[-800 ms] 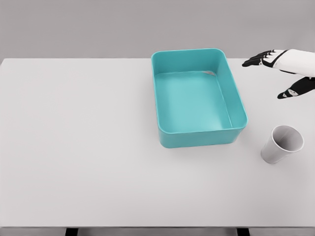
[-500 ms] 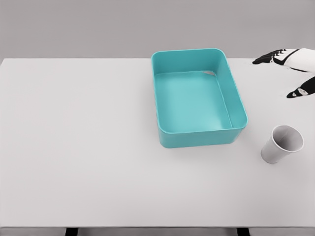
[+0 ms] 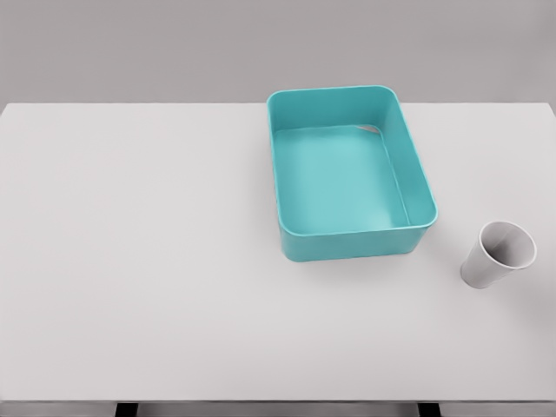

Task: Put the paper cup into the basket with your right arm

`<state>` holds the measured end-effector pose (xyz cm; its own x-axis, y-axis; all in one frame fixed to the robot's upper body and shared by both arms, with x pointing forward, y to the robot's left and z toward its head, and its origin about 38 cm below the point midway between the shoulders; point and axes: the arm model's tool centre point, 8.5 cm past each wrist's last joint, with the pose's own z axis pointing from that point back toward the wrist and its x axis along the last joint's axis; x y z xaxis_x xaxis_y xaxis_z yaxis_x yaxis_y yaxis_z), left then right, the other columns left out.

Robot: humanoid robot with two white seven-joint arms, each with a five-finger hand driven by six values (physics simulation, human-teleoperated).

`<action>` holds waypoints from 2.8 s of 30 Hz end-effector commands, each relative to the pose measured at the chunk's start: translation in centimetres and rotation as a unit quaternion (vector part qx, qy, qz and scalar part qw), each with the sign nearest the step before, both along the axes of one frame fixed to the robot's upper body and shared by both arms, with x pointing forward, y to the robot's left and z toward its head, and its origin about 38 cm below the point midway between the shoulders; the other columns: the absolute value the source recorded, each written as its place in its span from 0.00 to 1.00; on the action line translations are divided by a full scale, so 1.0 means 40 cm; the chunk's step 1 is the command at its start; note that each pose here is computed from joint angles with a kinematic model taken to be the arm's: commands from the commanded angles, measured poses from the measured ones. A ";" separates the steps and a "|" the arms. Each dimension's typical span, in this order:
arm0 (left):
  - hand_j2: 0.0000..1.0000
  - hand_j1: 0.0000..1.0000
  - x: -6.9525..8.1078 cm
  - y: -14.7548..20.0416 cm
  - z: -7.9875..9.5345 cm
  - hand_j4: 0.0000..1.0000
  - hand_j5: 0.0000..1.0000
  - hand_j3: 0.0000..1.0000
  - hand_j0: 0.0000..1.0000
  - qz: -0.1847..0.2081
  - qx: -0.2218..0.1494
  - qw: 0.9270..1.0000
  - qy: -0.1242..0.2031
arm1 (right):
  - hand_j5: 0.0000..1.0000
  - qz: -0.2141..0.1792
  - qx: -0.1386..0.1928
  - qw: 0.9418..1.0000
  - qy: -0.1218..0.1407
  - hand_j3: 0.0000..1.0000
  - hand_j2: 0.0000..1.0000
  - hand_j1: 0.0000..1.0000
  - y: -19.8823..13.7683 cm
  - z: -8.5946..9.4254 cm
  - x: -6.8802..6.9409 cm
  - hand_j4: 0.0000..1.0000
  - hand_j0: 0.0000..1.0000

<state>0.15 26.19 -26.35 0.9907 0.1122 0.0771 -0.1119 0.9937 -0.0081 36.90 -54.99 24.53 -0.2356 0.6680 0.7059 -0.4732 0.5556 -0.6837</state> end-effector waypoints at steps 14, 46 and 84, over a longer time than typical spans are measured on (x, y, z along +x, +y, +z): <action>1.00 1.00 0.000 0.000 0.000 1.00 1.00 1.00 1.00 0.000 0.000 1.000 0.000 | 1.00 0.078 0.002 0.995 0.068 1.00 1.00 1.00 0.118 -0.112 -0.031 1.00 1.00; 1.00 1.00 0.000 0.000 0.000 1.00 1.00 1.00 1.00 0.000 0.000 1.000 0.000 | 1.00 0.087 0.007 0.990 0.109 1.00 1.00 1.00 0.149 -0.215 -0.042 1.00 1.00; 1.00 1.00 0.000 0.000 0.000 1.00 1.00 1.00 1.00 0.000 0.000 1.000 0.000 | 1.00 0.131 0.011 0.984 0.116 1.00 1.00 1.00 0.218 -0.227 -0.053 1.00 1.00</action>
